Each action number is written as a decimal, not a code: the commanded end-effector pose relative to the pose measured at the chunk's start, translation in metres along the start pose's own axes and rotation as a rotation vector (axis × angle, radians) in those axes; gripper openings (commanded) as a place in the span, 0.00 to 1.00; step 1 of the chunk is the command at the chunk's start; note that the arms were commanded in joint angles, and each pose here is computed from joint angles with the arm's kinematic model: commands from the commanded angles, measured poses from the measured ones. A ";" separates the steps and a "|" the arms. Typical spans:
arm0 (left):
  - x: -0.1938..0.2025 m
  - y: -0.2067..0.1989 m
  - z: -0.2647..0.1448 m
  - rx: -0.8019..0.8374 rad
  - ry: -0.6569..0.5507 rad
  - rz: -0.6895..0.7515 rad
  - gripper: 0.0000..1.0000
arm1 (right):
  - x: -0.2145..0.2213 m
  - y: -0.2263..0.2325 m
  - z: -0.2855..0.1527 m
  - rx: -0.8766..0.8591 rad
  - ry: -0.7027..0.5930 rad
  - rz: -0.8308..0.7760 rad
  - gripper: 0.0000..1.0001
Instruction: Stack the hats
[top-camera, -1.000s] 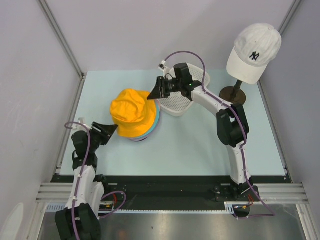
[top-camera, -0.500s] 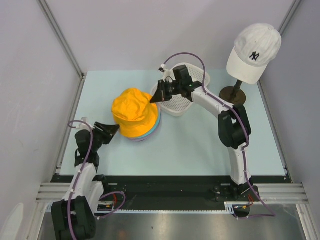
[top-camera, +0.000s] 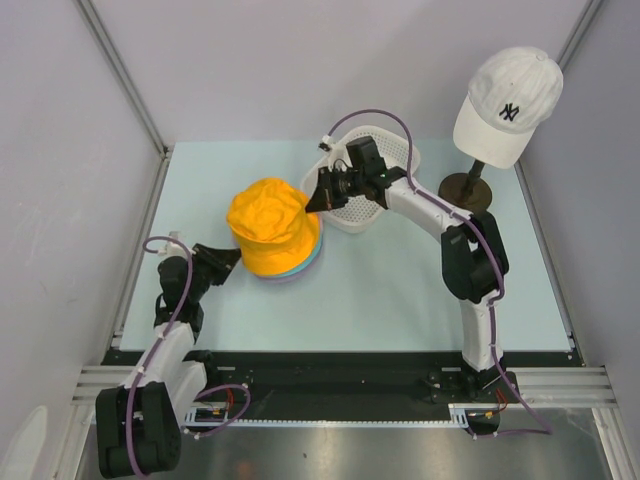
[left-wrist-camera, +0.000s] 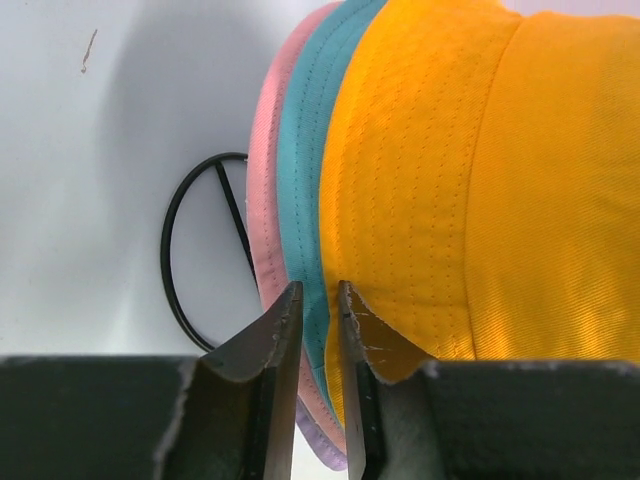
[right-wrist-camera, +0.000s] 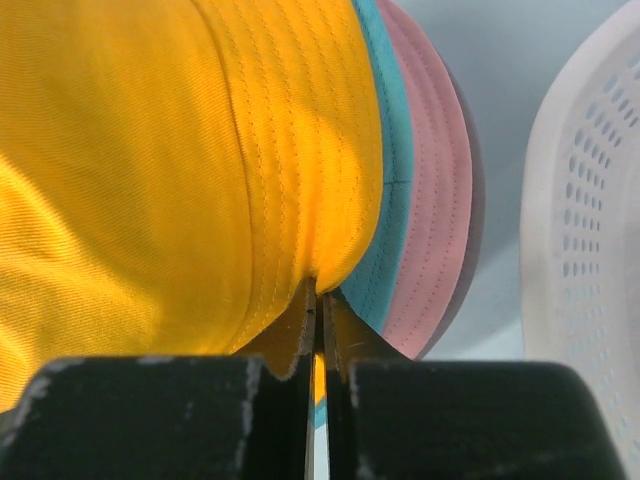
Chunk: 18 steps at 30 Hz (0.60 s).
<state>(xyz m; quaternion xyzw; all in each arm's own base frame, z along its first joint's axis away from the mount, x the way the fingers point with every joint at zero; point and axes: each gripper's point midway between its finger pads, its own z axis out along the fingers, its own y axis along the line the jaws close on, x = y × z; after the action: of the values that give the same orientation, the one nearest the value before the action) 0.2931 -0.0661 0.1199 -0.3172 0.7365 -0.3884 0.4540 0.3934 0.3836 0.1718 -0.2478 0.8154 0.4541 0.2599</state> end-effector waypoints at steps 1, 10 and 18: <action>0.001 -0.003 0.003 0.003 0.006 0.005 0.23 | 0.065 -0.021 -0.001 0.114 0.174 0.072 0.00; 0.007 -0.002 0.011 -0.017 0.032 0.019 0.21 | 0.095 -0.029 -0.004 0.186 0.242 0.046 0.00; 0.007 0.015 0.003 -0.190 0.071 0.053 0.26 | 0.100 -0.028 -0.007 0.195 0.251 0.053 0.00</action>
<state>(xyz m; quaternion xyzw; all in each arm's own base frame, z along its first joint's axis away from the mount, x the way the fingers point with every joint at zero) 0.2903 -0.0768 0.0895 -0.3287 0.7754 -0.3628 0.3989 0.3707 0.3721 0.1412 -0.2579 0.8420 0.4007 0.2529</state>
